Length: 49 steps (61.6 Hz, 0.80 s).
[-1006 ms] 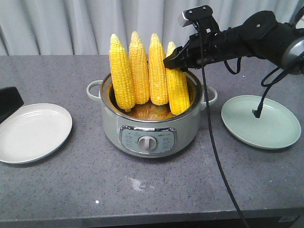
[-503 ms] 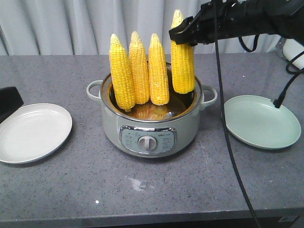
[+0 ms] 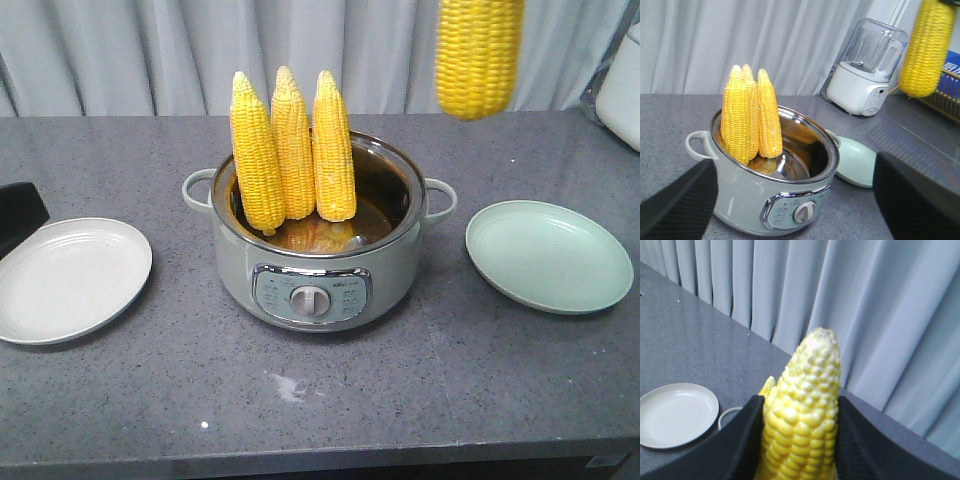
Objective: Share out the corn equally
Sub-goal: 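Grasp the corn cob nearest the right gripper and lift it out, then carry the cob with the right gripper onto the pale green plate and release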
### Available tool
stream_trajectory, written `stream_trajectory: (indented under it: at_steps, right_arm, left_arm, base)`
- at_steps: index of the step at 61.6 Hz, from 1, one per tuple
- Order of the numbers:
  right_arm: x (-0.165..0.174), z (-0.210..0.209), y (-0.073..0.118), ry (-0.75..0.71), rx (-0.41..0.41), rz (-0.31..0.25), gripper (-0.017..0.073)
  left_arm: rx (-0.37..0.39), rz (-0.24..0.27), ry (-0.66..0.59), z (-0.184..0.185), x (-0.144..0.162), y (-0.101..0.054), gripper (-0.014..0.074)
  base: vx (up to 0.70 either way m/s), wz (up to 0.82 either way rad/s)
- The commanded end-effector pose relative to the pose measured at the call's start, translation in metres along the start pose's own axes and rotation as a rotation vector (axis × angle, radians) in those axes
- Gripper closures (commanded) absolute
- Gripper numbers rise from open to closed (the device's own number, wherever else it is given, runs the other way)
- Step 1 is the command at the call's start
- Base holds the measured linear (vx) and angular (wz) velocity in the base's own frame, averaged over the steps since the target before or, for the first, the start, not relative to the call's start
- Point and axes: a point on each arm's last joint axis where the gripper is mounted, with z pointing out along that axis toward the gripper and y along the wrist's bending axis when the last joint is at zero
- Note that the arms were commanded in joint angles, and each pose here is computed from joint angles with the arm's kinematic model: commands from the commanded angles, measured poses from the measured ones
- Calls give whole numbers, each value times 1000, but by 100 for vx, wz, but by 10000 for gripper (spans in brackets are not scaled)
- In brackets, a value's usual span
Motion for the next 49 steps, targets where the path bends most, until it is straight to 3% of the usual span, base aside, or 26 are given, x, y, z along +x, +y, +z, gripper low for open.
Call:
stream_trajectory:
  at_steps: [1,8,12,16,24,41,49]
  right_arm:
    - [-12,-43,9,-29,106,-16,564]
    - [-5,-63,12,69,189,20,564]
    - [1,-69,9,129,247,72,564]
    - [7,-70,2,185,322,99,564]
    - [14,-56,-20,253,467,102,562]
    - [55,29,-70,481,550,117,556]
    - [92,66,-110,585,578,204,553]
  left_arm:
    - [2,-22,-67,-1,-13,-3,1]
    - [-8,-22,-78,-1,-14,-2,1]
    - [-10,-22,-79,-1,-14,-2,1]
    - [-10,-22,-80,-1,-14,-2,1]
    - [-7,-22,-76,-1,-14,-2,1]
    - [-7,-22,-76,-1,-14,-2,1]
    - [-7,-22,-76,-1,-14,-2,1]
  base:
    - [0,0]
    - [0,0]
    - [0,0]
    - [0,0]
    - [0,0]
    - [0,0]
    - [0,0]
